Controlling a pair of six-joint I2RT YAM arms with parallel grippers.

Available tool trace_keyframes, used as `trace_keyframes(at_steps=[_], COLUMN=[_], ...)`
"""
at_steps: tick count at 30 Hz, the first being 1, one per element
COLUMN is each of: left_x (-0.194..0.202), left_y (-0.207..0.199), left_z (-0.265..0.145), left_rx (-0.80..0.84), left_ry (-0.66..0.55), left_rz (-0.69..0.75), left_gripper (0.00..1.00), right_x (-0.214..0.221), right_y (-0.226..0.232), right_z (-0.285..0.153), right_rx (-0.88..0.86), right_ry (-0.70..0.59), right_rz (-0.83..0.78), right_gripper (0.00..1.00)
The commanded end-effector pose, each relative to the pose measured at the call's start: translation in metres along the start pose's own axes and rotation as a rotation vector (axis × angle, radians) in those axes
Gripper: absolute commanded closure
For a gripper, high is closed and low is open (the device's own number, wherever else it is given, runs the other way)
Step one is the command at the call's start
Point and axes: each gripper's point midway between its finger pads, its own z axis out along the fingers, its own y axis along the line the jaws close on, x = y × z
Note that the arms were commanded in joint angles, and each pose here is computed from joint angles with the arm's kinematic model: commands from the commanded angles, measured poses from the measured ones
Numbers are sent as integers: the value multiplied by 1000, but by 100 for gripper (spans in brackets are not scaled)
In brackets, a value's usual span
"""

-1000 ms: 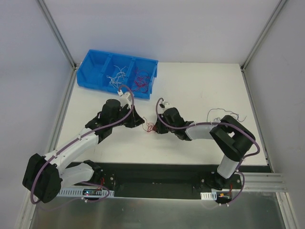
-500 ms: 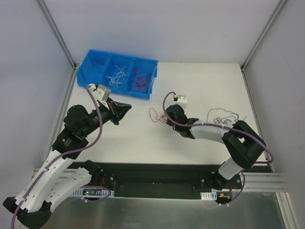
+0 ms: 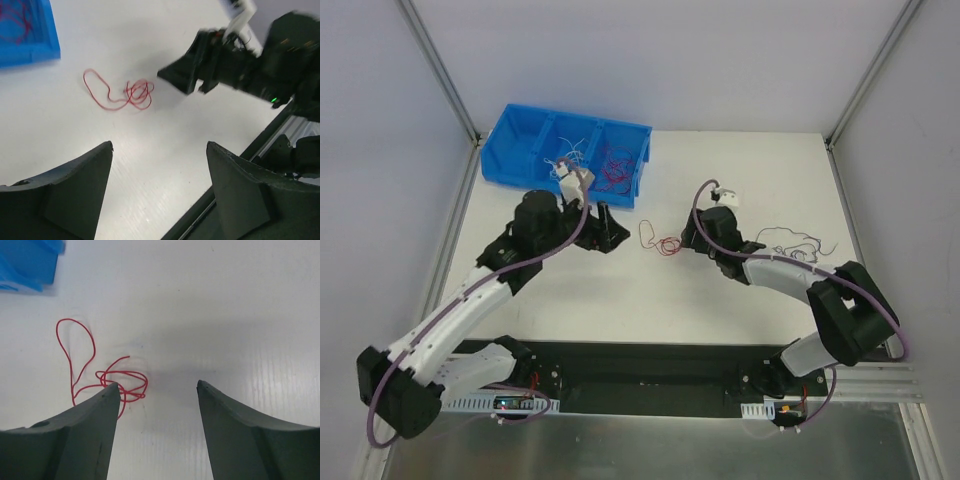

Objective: Untangle the cables

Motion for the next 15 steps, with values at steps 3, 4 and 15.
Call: trace_keyframes(at_steps=[3, 4, 15], left_x=[63, 69, 121], left_y=[15, 17, 46], left_z=[65, 76, 177], left_rx=[40, 52, 101], left_ry=[215, 234, 366], left_rz=[-214, -229, -318], left_gripper=[26, 27, 38], right_x=[-10, -9, -5], right_y=[46, 50, 46], right_z=[5, 6, 4], right_rx=[-377, -399, -502], right_ry=[57, 56, 66], right_rz=[63, 62, 150], right_gripper=[34, 34, 53])
